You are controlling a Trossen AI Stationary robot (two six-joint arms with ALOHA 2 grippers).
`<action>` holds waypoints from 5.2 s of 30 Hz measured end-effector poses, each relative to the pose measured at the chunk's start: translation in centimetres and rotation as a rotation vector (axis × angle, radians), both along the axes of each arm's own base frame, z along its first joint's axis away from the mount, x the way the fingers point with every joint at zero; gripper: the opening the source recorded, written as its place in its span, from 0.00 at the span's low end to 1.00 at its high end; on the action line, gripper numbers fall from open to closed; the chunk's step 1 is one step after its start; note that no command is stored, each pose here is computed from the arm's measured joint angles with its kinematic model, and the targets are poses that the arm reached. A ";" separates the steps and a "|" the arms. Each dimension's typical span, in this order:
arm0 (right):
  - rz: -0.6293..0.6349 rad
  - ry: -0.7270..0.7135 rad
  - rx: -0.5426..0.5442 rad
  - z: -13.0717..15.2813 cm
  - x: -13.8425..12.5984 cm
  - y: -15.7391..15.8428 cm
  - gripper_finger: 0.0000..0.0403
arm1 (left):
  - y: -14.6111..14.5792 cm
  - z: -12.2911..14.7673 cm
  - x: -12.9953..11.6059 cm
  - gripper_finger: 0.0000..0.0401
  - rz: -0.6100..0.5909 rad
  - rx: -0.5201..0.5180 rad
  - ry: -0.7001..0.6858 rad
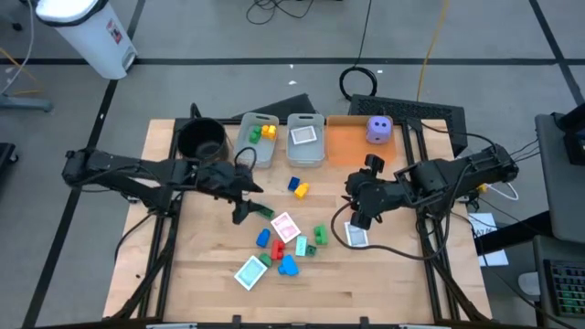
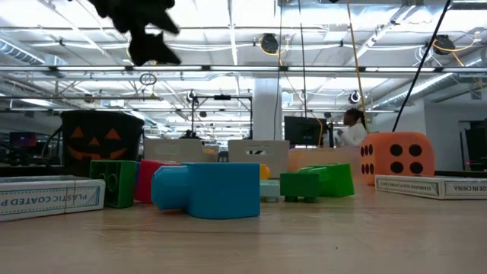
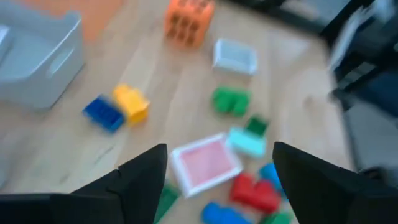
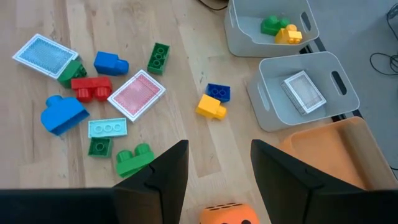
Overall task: Pick & Place Toys
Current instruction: Put the green game piece into the left gray bin
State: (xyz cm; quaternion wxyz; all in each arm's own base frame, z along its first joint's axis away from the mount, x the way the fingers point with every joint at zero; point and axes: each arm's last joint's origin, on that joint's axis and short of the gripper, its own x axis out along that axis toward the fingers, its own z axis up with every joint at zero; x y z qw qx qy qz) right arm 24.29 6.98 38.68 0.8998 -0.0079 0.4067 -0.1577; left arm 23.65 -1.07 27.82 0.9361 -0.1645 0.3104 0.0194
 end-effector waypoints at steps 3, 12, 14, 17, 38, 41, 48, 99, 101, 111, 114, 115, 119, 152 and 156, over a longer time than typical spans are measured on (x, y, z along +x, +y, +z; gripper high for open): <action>-0.005 -0.001 -0.005 0.0 0.0 -0.1 0.41 | 0.6 -0.8 0.0 0.75 -0.026 0.064 0.071; -0.037 0.022 -0.015 -0.1 0.1 -1.1 0.41 | 0.9 -4.0 1.7 0.75 -0.270 0.328 0.219; -0.044 0.026 -0.017 -0.1 0.1 -1.3 0.41 | 1.0 -5.0 2.1 0.74 -0.295 0.342 0.271; -0.040 0.030 -0.024 -0.1 0.2 -1.4 0.41 | 1.3 -6.5 2.7 0.73 -0.330 0.362 0.340; -0.030 0.041 -0.034 -0.2 0.1 -1.4 0.41 | 1.4 -12.5 4.8 0.60 -0.562 0.429 0.517; -0.028 0.042 -0.031 -0.2 0.1 -1.4 0.41 | 1.5 -13.0 4.9 0.58 -0.568 0.430 0.535; -0.026 0.045 -0.033 -0.2 0.1 -1.4 0.41 | 2.0 -12.7 5.5 0.52 -0.524 0.460 0.514; -0.045 0.054 -0.019 -0.3 -0.1 -1.4 0.41 | 4.8 -4.0 9.9 0.23 -0.216 0.288 0.339; -0.048 0.053 -0.014 -0.3 -0.1 -1.3 0.41 | 5.0 -4.0 9.9 0.31 -0.171 0.244 0.345; -0.038 0.057 -0.024 -0.3 -0.1 -1.4 0.41 | 4.9 -6.7 11.0 0.69 -0.083 0.132 0.430; -0.042 0.055 -0.020 -0.3 -0.1 -1.4 0.41 | 4.8 -8.3 11.4 0.75 -0.077 0.113 0.481; -0.044 0.054 -0.019 -0.3 -0.1 -1.4 0.41 | 4.8 -8.6 11.5 0.77 -0.072 0.107 0.491; -0.045 0.054 -0.016 -0.3 -0.1 -1.4 0.41 | 4.9 -9.9 11.8 0.82 -0.061 0.089 0.536; -0.046 0.060 -0.019 -0.3 -0.1 -1.4 0.41 | 4.9 -13.7 11.9 0.70 -0.027 0.108 0.733; -0.047 0.061 -0.019 -0.3 -0.1 -1.4 0.41 | 5.0 -13.4 12.1 0.50 -0.021 0.108 0.736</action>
